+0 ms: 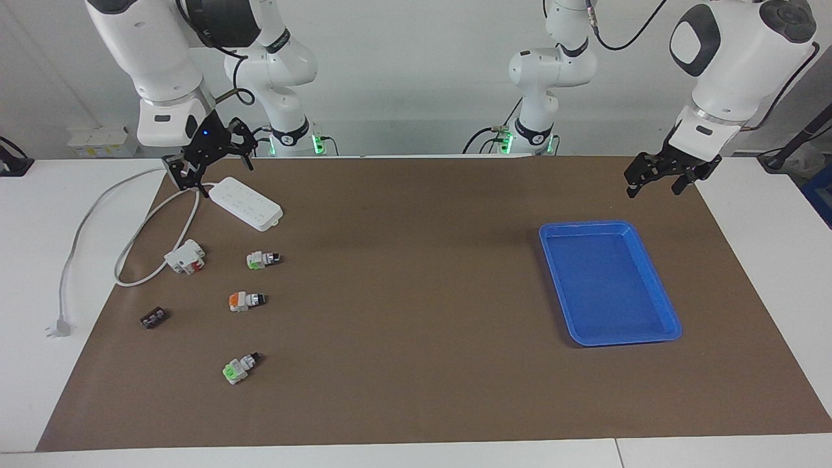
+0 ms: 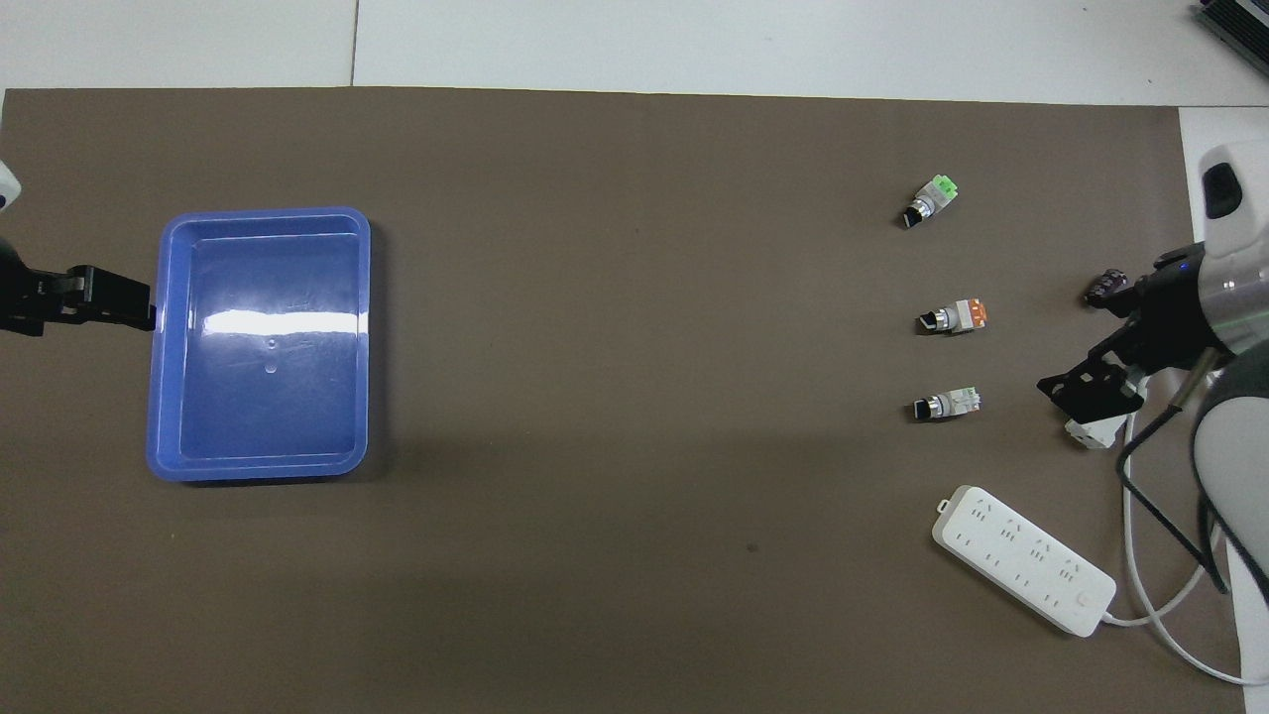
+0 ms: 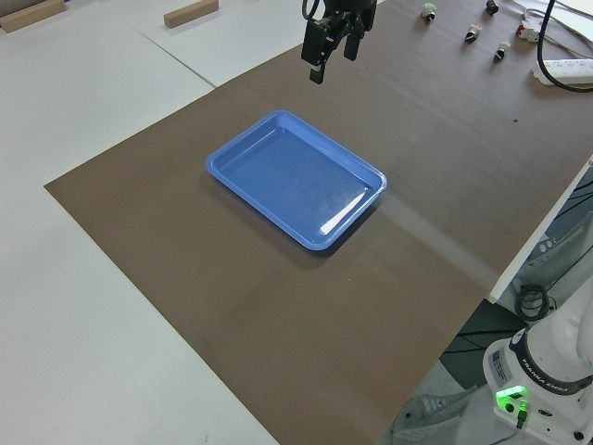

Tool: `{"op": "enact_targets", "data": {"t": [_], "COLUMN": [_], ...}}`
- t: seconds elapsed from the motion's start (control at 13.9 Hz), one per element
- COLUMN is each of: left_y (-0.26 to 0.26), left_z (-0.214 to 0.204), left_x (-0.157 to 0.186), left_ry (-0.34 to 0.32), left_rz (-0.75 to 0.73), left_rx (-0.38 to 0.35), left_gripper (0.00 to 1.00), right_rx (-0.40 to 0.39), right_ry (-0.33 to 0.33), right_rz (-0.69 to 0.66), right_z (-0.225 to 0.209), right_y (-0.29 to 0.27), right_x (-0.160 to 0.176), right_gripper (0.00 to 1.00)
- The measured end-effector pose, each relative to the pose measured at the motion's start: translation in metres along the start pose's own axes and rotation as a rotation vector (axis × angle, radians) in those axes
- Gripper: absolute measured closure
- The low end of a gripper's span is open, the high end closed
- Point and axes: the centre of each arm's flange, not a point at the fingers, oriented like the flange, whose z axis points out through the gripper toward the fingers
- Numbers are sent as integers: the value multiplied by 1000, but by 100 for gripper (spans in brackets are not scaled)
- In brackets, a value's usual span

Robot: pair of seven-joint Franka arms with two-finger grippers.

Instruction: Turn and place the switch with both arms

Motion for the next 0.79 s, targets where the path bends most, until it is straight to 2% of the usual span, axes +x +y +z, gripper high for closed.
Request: {"op": "enact_targets", "data": {"t": [0.5, 0.79], "left_y": [0, 0], "left_z": [-1, -1], "left_x": [1, 1], "left_ry": [10, 12], "left_rz": [0, 0], "left_rx": [0, 0], "left_gripper": [0, 0], "right_rx": [8, 24], "right_ry": [-3, 7], "right_rz": [-679, -920], "right_z": [80, 138], "right_y": [-9, -6], "right_x": [-5, -14], "right_gripper": [0, 0]}}
